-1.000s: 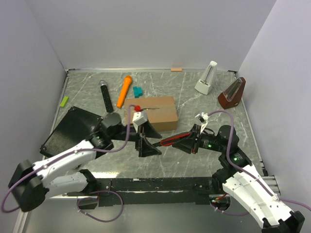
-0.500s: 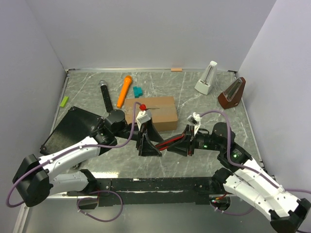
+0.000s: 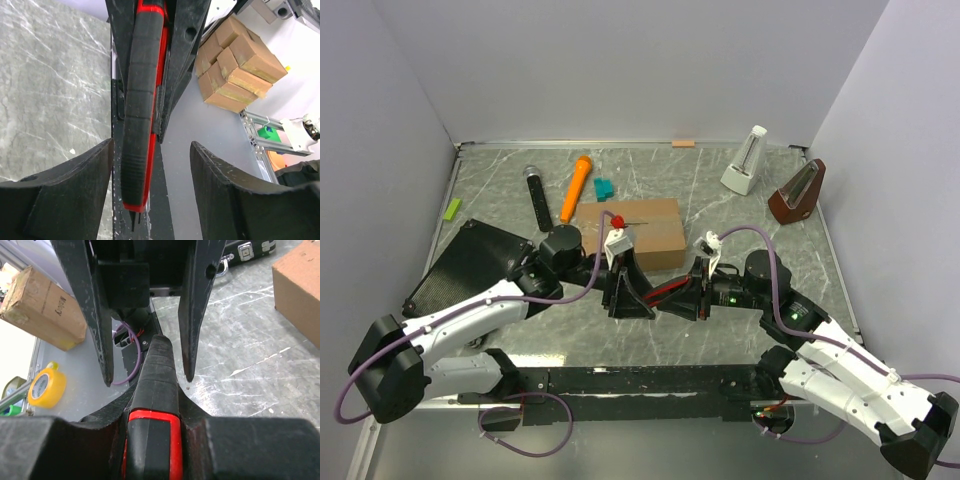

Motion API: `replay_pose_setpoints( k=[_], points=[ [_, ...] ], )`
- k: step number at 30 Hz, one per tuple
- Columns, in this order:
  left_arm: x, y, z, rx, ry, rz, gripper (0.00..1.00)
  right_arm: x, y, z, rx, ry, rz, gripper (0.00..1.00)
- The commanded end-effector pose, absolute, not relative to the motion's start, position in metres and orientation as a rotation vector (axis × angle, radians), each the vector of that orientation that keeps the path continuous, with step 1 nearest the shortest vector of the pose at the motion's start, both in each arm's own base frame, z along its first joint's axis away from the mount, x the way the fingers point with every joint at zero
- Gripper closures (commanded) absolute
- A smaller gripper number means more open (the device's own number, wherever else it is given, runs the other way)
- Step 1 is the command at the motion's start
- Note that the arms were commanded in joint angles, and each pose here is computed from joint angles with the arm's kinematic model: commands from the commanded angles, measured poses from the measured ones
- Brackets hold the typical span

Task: Unpack the express box
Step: Adjust the knife.

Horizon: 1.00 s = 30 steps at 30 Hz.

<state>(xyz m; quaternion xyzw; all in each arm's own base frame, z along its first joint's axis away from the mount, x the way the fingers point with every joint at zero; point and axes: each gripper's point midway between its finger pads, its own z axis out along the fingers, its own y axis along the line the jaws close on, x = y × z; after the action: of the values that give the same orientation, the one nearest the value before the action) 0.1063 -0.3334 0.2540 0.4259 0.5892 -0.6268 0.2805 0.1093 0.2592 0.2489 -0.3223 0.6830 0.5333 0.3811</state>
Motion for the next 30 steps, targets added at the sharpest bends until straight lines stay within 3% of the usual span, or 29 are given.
replay_pose_setpoints(
  k=[1, 4, 11, 17, 18, 21, 25, 30],
  points=[
    [0.099, -0.336, 0.249, 1.188, 1.559, -1.659, 0.35, 0.111, 0.264, 0.294, -0.826, 1.577, 1.374, 1.0],
    [0.097, -0.338, 0.243, 1.195, 1.581, -1.653, 0.46, 0.11, 0.265, 0.294, -0.827, 1.583, 1.382, 1.0],
    [0.098, -0.339, 0.244, 1.197, 1.559, -1.645, 0.98, 0.11, 0.264, 0.29, -0.823, 1.592, 1.381, 1.0],
    [0.098, -0.338, 0.246, 1.167, 1.537, -1.649, 0.99, 0.109, 0.266, 0.299, -0.783, 1.533, 1.43, 0.98],
    [0.098, -0.338, 0.248, 1.159, 1.53, -1.655, 0.99, 0.109, 0.267, 0.3, -0.769, 1.518, 1.445, 0.79],
    [0.1, -0.339, 0.254, 1.139, 1.507, -1.654, 0.99, 0.11, 0.268, 0.304, -0.716, 1.488, 1.487, 0.57],
    [0.101, -0.342, 0.259, 1.132, 1.495, -1.667, 0.99, 0.111, 0.268, 0.308, -0.67, 1.45, 1.52, 0.43],
    [0.101, -0.345, 0.268, 1.12, 1.459, -1.693, 0.99, 0.113, 0.272, 0.312, -0.687, 1.449, 1.525, 0.41]
  ],
)
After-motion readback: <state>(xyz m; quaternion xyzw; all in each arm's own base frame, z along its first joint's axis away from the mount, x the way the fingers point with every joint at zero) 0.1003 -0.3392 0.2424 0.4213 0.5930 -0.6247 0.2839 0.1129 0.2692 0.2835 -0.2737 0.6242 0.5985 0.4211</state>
